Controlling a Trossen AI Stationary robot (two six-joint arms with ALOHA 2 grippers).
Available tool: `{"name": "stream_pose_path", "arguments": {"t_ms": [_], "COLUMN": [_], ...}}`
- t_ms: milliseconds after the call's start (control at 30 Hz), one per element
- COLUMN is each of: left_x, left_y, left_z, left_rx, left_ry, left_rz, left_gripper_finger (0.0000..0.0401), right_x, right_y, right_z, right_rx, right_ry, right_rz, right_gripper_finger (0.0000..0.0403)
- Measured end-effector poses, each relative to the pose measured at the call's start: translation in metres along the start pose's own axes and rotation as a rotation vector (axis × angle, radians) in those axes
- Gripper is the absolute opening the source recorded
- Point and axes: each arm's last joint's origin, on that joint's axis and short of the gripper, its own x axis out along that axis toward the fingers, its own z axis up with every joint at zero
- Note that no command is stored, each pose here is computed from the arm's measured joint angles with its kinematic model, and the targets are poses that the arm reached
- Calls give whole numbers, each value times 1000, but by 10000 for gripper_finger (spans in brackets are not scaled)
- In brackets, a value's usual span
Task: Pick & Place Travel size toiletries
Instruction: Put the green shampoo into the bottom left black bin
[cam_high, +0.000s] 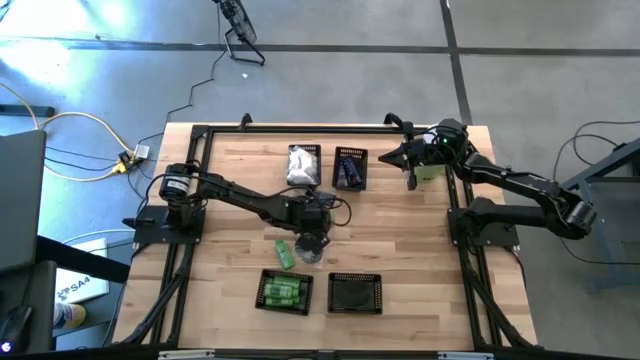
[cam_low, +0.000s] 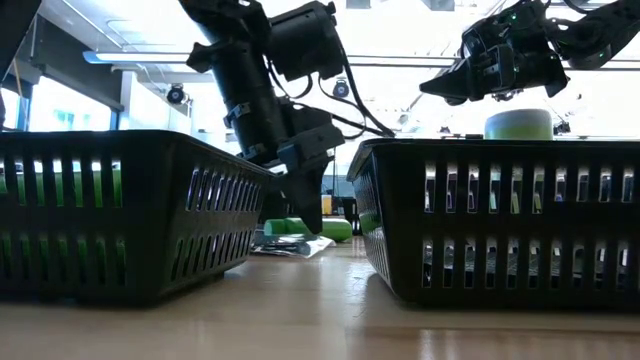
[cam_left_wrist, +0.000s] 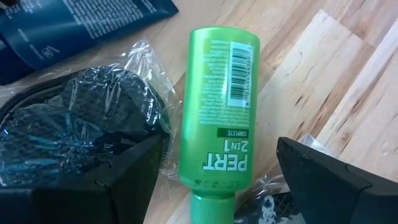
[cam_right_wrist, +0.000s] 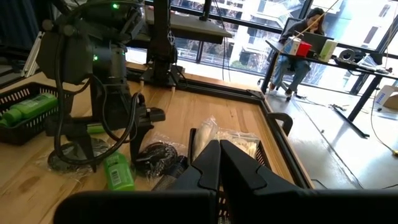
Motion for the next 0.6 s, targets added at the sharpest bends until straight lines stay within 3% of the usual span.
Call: {"name": "stream_pose_path", "arguments": {"t_ms": [600], "left_x": [8], "left_y": [1], "left_z": [-2], "left_rx": [2], "left_ry": [-16], "left_rz": [49], "left_gripper_finger": [313], "right_x": [0], "right_y": [0], "right_z": [0], "right_rx": [0], "right_ry": [0], "right_rz": [0], "right_gripper_finger": [3]}}
